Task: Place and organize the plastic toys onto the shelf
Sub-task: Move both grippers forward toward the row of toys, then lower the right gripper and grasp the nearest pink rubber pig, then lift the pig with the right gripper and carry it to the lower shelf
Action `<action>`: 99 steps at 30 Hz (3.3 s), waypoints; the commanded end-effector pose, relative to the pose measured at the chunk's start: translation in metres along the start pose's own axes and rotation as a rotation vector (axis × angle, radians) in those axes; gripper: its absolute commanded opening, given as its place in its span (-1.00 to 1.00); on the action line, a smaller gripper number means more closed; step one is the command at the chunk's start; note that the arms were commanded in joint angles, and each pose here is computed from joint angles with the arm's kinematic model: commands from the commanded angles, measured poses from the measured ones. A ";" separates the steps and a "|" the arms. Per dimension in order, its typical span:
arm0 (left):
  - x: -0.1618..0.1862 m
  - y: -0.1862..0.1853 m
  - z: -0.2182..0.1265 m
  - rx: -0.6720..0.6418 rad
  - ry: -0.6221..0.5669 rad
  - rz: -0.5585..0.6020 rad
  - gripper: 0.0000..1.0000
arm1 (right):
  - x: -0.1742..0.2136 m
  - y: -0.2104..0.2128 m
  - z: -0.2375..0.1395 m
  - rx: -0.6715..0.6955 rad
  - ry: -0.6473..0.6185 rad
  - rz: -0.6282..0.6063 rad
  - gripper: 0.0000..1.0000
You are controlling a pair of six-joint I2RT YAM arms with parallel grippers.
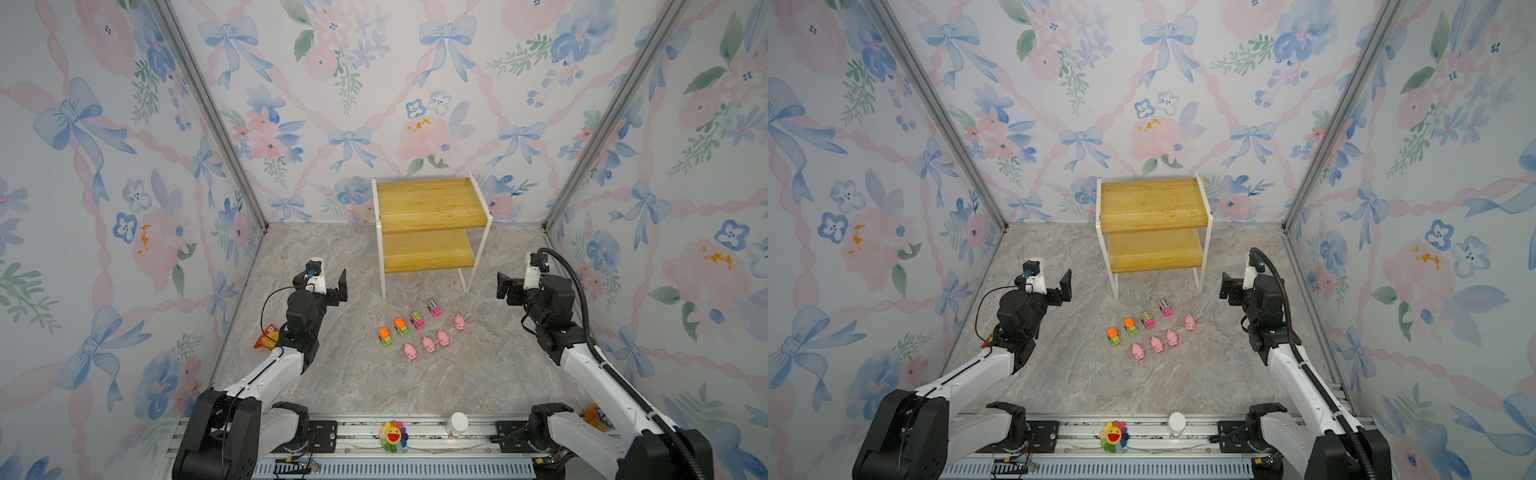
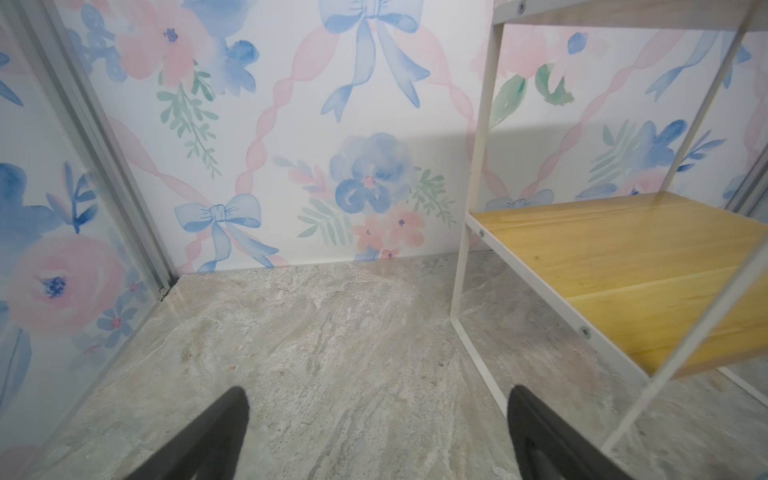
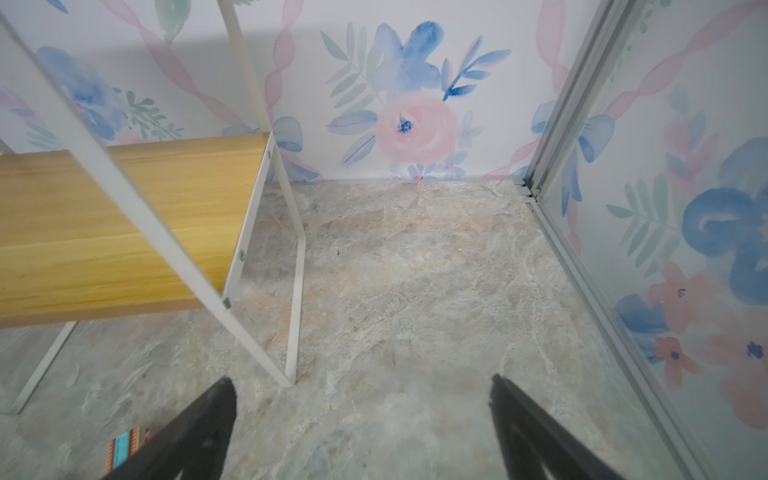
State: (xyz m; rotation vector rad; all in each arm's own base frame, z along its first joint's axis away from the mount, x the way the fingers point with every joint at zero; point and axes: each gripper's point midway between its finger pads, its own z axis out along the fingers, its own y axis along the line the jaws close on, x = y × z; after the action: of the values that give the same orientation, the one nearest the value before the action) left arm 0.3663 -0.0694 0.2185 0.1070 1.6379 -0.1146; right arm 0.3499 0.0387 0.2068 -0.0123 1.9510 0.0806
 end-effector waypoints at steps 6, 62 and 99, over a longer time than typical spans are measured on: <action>0.065 -0.050 -0.031 0.126 0.219 -0.170 0.96 | 0.095 0.058 -0.036 -0.116 0.336 0.044 0.82; 0.131 -0.069 -0.032 0.079 0.415 -0.213 0.96 | 0.221 0.102 0.017 -0.105 0.417 -0.059 -0.28; 0.135 -0.067 -0.034 0.077 0.421 -0.175 0.96 | 0.051 0.110 -0.017 -0.305 0.079 0.052 -0.53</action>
State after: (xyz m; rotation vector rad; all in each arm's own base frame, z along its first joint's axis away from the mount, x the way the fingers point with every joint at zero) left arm 0.3170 -0.1331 0.0919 0.0245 2.0535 -0.3364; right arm 0.3075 0.1457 0.1494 -0.1312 2.0217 0.3779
